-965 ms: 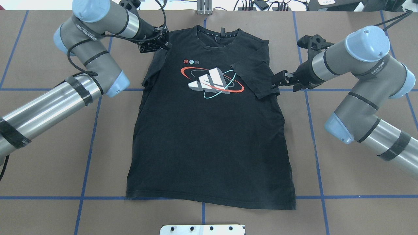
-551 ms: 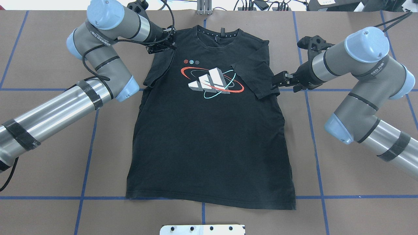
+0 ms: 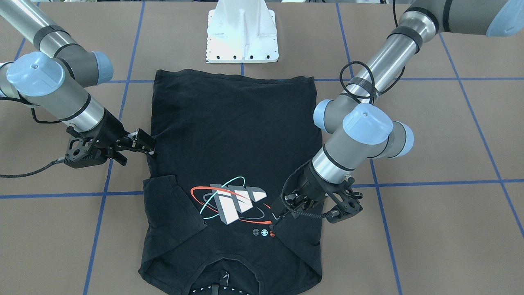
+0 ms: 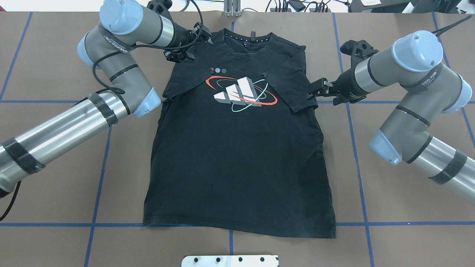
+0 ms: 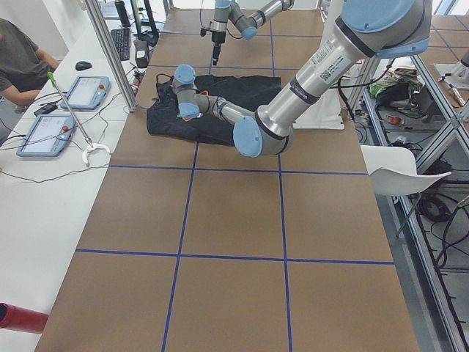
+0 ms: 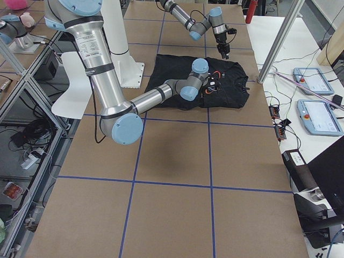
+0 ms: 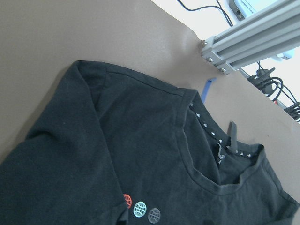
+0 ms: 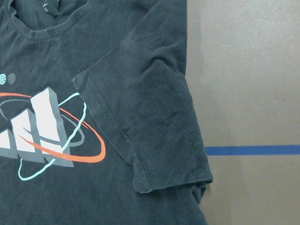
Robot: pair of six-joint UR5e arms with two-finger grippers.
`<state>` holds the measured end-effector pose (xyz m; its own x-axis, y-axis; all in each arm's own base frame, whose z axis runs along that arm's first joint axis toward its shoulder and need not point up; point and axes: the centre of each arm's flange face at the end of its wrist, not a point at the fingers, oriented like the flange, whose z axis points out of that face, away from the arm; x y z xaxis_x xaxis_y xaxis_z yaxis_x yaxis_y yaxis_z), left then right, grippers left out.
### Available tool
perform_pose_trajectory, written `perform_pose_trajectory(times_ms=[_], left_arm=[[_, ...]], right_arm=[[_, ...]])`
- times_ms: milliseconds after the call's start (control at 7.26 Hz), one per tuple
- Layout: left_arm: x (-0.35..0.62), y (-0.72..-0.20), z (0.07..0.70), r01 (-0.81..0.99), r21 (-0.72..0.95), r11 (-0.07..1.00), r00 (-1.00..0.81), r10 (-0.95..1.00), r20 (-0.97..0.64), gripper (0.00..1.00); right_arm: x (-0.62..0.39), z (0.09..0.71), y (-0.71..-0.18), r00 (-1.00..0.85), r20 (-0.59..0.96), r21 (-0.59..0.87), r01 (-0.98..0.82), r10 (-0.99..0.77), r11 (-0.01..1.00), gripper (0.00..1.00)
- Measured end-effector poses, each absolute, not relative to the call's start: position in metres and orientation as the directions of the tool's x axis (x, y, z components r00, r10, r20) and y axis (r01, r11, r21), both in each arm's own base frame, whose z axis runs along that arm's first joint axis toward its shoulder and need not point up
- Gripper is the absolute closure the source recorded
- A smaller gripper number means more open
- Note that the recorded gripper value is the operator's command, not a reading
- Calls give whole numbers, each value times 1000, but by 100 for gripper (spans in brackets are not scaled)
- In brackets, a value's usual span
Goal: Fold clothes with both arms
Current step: 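Move the right gripper down to the hem corner nearest the robot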
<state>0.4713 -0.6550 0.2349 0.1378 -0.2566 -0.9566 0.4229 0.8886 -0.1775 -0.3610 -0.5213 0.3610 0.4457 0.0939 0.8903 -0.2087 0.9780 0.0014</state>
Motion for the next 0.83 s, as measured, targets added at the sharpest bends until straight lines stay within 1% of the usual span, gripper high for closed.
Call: perform_pose_trajectory(times_ms=[138, 276, 413, 689, 827], left_arm=[[457, -635, 235, 414, -165, 895, 114, -231, -966, 8], [438, -607, 243, 401, -153, 903, 94, -207, -974, 8], [421, -581, 249, 389, -141, 910, 77, -185, -980, 8], [409, -557, 244, 377, -126, 918, 54, -157, -986, 8], [408, -553, 242, 373, -122, 920, 48, -151, -987, 8]], right_arm=[[-368, 358, -509, 420, 885, -88, -276, 202, 957, 0], [-379, 362, -484, 402, 868, -158, -333, 291, 930, 0], [-383, 378, -449, 403, 846, -198, -372, 349, 907, 0], [-369, 411, -378, 409, 791, -280, -419, 455, 864, 0], [-367, 416, -349, 396, 761, -337, -436, 514, 835, 0]])
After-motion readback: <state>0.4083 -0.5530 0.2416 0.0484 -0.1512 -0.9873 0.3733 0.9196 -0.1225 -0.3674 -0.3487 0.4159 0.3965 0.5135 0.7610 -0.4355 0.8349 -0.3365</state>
